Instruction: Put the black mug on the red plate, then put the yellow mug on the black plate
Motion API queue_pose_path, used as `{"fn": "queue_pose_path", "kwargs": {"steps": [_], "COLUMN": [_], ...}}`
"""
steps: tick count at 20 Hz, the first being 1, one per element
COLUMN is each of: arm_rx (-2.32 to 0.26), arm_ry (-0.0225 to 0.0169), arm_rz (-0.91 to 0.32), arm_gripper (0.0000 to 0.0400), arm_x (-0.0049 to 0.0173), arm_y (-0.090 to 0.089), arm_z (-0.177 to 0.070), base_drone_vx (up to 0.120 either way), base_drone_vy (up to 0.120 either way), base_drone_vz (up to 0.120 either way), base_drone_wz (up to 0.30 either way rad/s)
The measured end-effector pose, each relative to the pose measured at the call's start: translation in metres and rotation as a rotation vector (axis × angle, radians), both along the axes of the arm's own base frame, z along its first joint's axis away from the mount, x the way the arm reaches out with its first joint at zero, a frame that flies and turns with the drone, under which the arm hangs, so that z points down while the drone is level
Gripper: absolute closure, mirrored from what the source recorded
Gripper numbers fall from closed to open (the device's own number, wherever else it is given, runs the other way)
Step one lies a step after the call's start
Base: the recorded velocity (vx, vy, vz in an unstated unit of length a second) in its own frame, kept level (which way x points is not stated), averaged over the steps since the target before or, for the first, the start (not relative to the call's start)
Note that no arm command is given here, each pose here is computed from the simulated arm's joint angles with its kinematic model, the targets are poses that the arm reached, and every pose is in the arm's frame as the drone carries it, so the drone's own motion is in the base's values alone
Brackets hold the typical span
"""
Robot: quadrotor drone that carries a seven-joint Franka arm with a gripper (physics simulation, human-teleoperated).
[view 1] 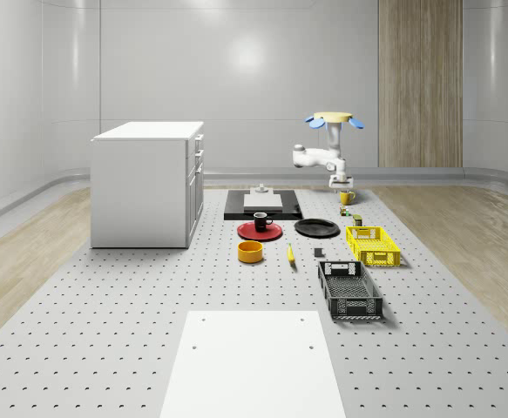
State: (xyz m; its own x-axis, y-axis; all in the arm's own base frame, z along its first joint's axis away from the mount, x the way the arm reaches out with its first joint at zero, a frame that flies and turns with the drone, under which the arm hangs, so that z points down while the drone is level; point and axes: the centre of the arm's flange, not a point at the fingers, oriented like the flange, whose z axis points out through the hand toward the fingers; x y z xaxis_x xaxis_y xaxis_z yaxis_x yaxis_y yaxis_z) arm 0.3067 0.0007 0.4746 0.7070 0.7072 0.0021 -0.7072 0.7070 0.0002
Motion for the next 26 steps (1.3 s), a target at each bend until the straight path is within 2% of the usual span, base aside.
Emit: {"fn": "queue_pose_path", "kwargs": {"steps": [4,5,9,12,15,16,18,20,23,26], "arm_rx": [0.0,0.0,0.0,0.0,0.0,0.0,0.0,0.0,0.0,0.0], "arm_ry": [0.0,0.0,0.0,0.0,0.0,0.0,0.0,0.0,0.0,0.0], "arm_rz": [0.0,0.0,0.0,0.0,0.0,0.0,0.0,0.0,0.0,0.0], "arm_gripper": [0.0,0.0,0.0,0.0,0.0,0.0023,0.0128,0.0192,0.0244,0.0268], "arm_x": [0.0,0.0007,0.006,0.008,0.009,0.0092,0.0095,0.0097,0.0099,0.0099], "arm_y": [0.0053,0.0061,0.008,0.0087,0.009,0.0091,0.0092,0.0092,0.0093,0.0093], "arm_z": [0.0047,0.0053,0.0069,0.0075,0.0078,0.0079,0.0079,0.008,0.008,0.0081], "base_drone_vx": [0.0,0.0,0.0,0.0,0.0,0.0,0.0,0.0,0.0,0.0], "base_drone_vy": [0.0,0.0,0.0,0.0,0.0,0.0,0.0,0.0,0.0,0.0], "base_drone_vz": [0.0,0.0,0.0,0.0,0.0,0.0,0.0,0.0,0.0,0.0], "base_drone_wz": [0.0,0.0,0.0,0.0,0.0,0.0,0.0,0.0,0.0,0.0]}}
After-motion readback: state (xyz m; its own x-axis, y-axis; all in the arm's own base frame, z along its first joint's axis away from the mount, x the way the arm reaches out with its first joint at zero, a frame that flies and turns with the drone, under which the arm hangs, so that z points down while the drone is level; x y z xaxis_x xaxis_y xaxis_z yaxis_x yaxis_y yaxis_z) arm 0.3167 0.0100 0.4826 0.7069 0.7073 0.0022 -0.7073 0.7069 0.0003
